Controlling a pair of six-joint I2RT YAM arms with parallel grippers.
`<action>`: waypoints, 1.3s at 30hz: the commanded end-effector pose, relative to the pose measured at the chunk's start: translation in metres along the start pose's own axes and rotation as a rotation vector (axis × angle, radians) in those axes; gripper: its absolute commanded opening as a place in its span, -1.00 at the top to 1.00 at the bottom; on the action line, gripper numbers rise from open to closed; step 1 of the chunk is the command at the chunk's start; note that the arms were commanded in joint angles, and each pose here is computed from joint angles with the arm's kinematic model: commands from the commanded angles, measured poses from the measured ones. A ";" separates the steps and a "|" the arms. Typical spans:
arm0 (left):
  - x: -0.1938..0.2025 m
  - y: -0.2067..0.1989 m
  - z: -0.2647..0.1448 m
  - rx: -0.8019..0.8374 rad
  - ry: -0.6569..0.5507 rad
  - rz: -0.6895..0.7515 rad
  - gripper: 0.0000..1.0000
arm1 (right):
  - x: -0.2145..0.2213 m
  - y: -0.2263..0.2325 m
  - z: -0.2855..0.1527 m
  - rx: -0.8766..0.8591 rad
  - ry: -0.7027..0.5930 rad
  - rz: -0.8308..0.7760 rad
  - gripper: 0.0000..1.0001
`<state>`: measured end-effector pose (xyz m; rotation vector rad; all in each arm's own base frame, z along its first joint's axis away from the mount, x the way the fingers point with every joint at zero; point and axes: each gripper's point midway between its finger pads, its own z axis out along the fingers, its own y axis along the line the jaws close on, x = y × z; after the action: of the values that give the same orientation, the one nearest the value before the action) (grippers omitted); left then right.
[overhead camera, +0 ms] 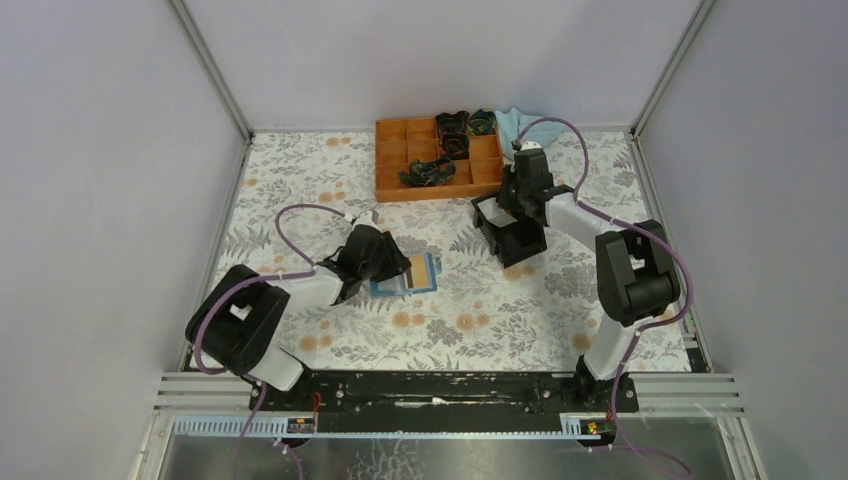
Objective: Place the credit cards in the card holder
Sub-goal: Pick up the credit card from the storage box.
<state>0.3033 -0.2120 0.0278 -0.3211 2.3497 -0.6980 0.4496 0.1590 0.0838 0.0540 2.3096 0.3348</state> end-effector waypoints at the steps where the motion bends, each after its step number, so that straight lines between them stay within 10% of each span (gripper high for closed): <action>1: -0.016 -0.010 -0.007 0.030 -0.047 0.014 0.04 | -0.004 0.000 -0.018 -0.001 0.000 0.003 0.72; 39: -0.033 -0.025 -0.020 0.057 -0.097 0.003 -0.03 | 0.004 -0.037 -0.058 0.198 -0.012 -0.091 1.00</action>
<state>0.3068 -0.2135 0.0586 -0.3126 2.2803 -0.7372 0.4132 0.1183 0.0995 0.0492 2.3422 0.1043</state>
